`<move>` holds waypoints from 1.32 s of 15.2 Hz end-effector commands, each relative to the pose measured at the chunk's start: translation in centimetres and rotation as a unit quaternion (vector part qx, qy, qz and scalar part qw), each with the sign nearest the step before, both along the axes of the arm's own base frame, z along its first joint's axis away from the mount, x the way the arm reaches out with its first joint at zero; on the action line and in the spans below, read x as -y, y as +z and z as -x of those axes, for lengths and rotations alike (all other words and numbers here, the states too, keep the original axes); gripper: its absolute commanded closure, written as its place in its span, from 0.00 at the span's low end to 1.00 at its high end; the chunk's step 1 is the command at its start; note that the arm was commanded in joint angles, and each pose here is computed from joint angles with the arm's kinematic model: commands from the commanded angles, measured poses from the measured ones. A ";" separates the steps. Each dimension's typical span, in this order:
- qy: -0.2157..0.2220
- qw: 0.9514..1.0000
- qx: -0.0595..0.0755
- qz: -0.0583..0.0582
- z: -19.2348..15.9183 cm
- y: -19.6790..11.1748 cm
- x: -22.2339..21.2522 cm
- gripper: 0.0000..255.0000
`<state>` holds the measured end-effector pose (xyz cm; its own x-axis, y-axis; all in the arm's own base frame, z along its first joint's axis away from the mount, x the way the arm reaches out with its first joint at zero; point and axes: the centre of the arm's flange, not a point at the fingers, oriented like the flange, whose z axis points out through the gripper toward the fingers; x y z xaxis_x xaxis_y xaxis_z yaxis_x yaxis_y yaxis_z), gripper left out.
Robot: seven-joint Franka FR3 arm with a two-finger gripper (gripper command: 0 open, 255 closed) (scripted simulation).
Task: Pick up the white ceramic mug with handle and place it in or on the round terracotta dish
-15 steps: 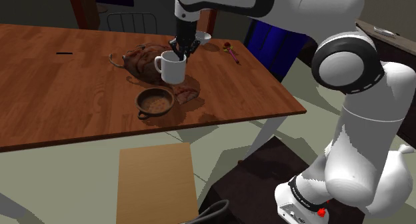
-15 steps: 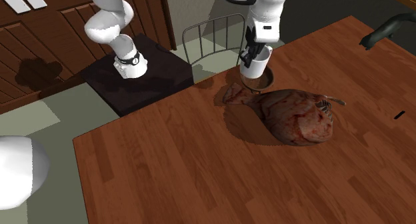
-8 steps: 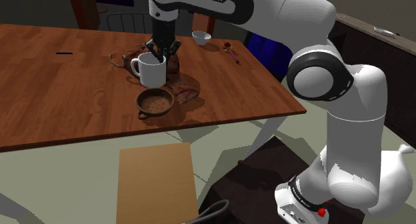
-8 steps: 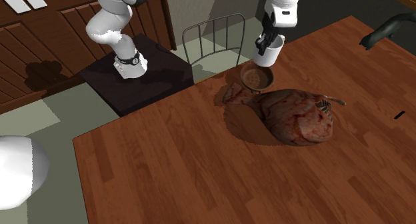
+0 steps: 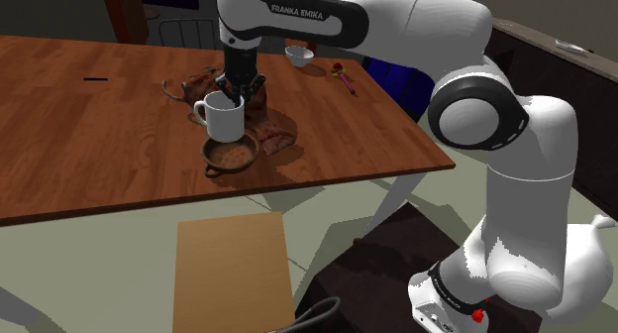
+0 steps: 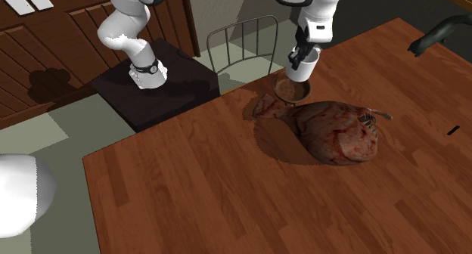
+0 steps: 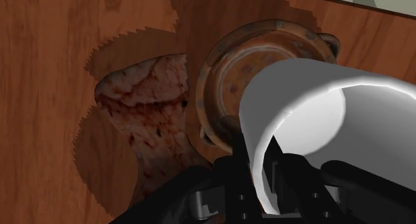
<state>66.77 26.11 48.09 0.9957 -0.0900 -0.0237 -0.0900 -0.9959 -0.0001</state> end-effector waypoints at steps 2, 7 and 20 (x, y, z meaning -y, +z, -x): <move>0.000 1.000 0.001 0.000 0.1 -1.6 0.1 1.00; 0.000 1.000 0.001 0.000 0.1 -4.2 0.1 1.00; 0.000 1.000 0.001 0.000 0.1 -6.0 0.1 0.00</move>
